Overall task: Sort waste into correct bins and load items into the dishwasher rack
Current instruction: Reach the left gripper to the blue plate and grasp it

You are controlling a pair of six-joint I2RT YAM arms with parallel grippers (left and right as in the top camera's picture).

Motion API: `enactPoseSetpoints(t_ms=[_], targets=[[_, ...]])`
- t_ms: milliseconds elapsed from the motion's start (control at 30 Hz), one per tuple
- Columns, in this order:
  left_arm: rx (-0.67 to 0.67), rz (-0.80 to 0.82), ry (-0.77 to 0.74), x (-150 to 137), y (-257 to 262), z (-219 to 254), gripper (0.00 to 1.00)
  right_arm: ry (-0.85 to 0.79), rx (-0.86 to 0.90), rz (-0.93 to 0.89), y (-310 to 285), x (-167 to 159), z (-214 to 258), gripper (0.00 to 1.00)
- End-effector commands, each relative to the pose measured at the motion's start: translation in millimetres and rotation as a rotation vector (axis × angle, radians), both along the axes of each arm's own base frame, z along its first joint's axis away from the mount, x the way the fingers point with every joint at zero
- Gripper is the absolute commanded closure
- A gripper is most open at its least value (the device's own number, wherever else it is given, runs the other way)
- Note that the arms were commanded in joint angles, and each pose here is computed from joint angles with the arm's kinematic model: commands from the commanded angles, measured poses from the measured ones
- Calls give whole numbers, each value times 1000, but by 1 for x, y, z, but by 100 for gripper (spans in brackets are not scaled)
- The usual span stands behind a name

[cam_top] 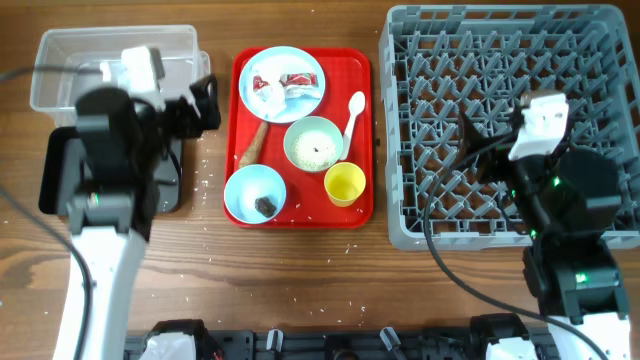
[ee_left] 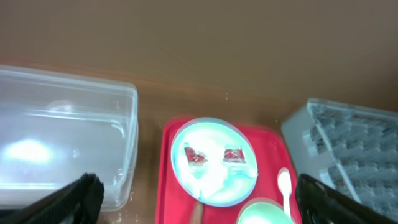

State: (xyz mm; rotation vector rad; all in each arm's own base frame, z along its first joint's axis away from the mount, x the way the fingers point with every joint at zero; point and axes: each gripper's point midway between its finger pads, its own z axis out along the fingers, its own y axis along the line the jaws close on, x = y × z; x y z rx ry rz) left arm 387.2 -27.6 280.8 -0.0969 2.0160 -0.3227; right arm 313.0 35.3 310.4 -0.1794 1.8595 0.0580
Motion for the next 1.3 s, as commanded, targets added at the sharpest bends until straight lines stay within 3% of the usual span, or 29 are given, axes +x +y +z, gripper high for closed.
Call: enactPoseSetpoints(t_ms=[0, 200, 333, 500, 633, 1000, 1067, 1267], targets=[[61, -113, 58, 34, -21, 15, 0, 80, -29, 51, 8, 14, 8, 0], [130, -251, 310, 96, -66, -5, 0, 290, 33, 229, 41, 27, -18, 0], [198, -347, 390, 124, -85, -50, 0, 388, 213, 150, 44, 31, -32, 0], [134, -446, 441, 125, -110, -80, 0, 445, 215, 140, 44, 30, -46, 0], [277, -587, 470, 132, -126, -136, 0, 453, 210, 138, 43, 30, -48, 0], [394, -552, 609, 154, -133, -274, 0, 468, 208, 133, 42, 27, -51, 0], [393, -556, 639, 151, -132, -290, 12, 468, 208, 133, 42, 27, -51, 0], [388, -558, 675, 145, -131, -302, 96, 468, 208, 133, 42, 27, -51, 0]])
